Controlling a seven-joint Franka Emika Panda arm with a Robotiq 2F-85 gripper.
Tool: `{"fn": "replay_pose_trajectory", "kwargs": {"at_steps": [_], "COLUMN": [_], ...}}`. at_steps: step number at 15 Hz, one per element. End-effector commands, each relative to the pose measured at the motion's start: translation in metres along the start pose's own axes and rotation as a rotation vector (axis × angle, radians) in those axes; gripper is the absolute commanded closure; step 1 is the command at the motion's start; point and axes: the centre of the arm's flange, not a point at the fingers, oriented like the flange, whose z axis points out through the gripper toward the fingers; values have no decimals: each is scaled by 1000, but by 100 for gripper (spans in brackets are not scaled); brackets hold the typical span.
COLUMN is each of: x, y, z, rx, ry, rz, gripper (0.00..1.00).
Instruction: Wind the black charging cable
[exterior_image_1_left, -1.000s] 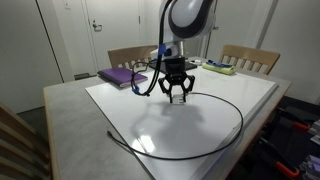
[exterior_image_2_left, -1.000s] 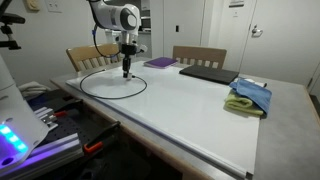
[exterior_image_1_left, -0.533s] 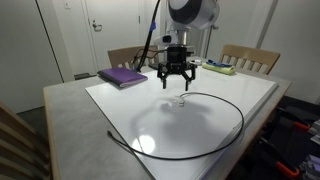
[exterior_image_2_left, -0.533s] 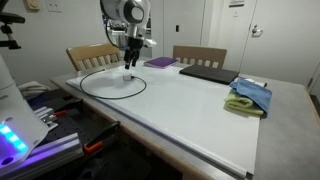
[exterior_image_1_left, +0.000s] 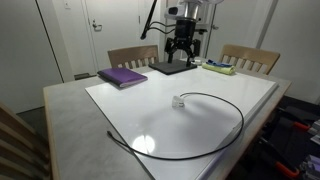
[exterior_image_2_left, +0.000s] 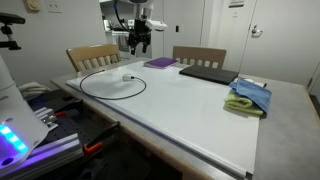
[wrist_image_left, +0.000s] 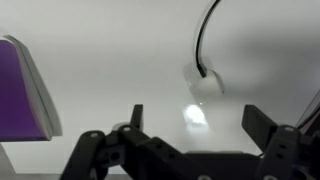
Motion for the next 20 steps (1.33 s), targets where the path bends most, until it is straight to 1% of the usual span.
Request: {"fn": "replay_pose_trajectory", "kwargs": {"at_steps": [1, 3, 5, 7, 10, 12, 13, 14, 15, 16, 17, 19, 20], "x": [0, 10, 33, 65, 108, 132, 143, 154, 162, 151, 159, 165, 166], "y": [-1, 2, 7, 13, 15, 17, 16, 14, 15, 2, 3, 5, 5], "z": [1, 9, 21, 36, 56, 70, 76, 84, 86, 77, 82, 87, 86], "rx": [1, 5, 8, 7, 7, 13, 18, 31, 59, 42, 49, 54, 41], "ry": [-1, -21, -47, -72, -98, -103, -97, -87, -83, -87, -81, -74, -96], "rz": [2, 66, 137, 183, 218, 237, 241, 217, 161, 209, 195, 185, 232], "gripper": [0, 0, 0, 0, 0, 0, 0, 0, 0, 0, 0, 0, 0]}}
